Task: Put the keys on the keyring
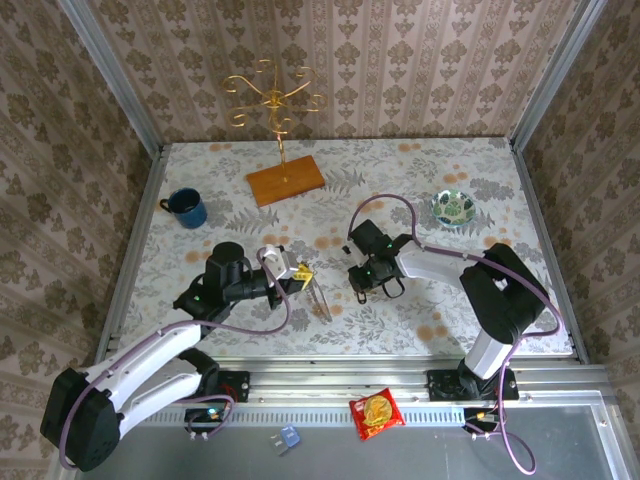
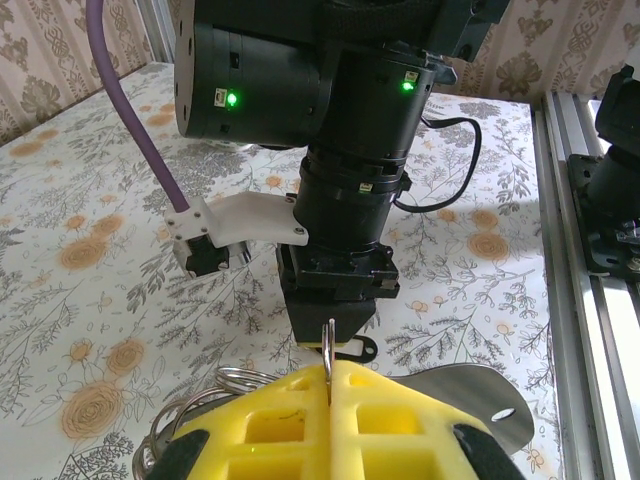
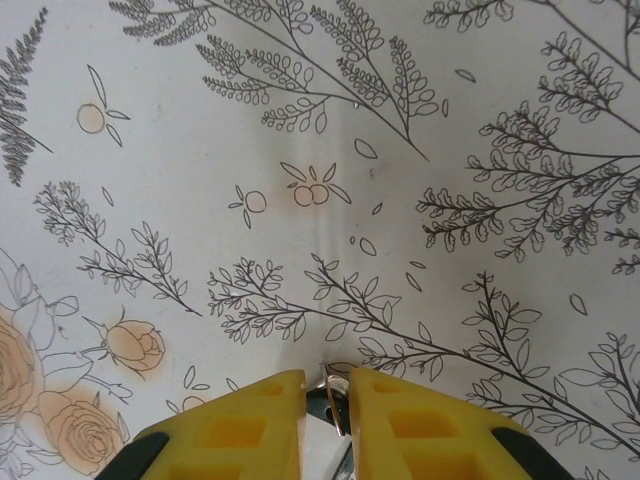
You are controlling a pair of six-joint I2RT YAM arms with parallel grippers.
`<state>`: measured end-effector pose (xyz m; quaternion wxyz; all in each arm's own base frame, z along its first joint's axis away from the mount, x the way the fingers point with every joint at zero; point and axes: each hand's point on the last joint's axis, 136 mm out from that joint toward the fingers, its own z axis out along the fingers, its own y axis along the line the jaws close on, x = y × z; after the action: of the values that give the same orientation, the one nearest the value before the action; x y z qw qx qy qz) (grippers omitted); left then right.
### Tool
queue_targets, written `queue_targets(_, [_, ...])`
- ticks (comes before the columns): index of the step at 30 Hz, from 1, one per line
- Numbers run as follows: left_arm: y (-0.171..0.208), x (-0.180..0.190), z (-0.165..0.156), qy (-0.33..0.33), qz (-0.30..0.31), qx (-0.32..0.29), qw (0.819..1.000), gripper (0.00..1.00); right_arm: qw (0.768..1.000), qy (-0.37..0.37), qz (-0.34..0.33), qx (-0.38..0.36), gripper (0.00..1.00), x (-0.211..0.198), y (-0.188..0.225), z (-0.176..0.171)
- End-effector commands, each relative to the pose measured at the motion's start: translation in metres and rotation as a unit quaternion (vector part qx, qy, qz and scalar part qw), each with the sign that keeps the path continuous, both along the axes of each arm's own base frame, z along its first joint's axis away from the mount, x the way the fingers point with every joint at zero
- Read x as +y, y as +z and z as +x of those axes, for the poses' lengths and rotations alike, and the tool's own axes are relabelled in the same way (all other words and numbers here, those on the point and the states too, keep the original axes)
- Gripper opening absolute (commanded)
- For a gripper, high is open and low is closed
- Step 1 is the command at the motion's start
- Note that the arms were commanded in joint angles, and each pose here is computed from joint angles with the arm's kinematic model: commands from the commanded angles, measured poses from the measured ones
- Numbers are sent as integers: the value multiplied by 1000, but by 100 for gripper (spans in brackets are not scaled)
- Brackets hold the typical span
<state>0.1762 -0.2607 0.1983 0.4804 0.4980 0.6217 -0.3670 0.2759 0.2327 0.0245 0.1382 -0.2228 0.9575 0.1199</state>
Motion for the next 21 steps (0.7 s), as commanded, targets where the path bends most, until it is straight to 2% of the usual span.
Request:
queue_targets(1, [6, -1, 2, 2, -13, -6, 1000, 0, 1000, 0, -21, 4, 18, -5, -9, -3])
queue_targets(12, [6, -1, 2, 1, -13, -6, 1000, 0, 1000, -1, -19, -1, 10, -5, -4, -2])
queue_targets(17, [6, -1, 2, 0, -13, -6, 1000, 0, 1000, 3, -17, -9, 0, -5, 3, -2])
queue_targets(21, [6, -1, 3, 3, -12, -4, 1000, 0, 999, 24, -14, -38, 0, -2, 21, -3])
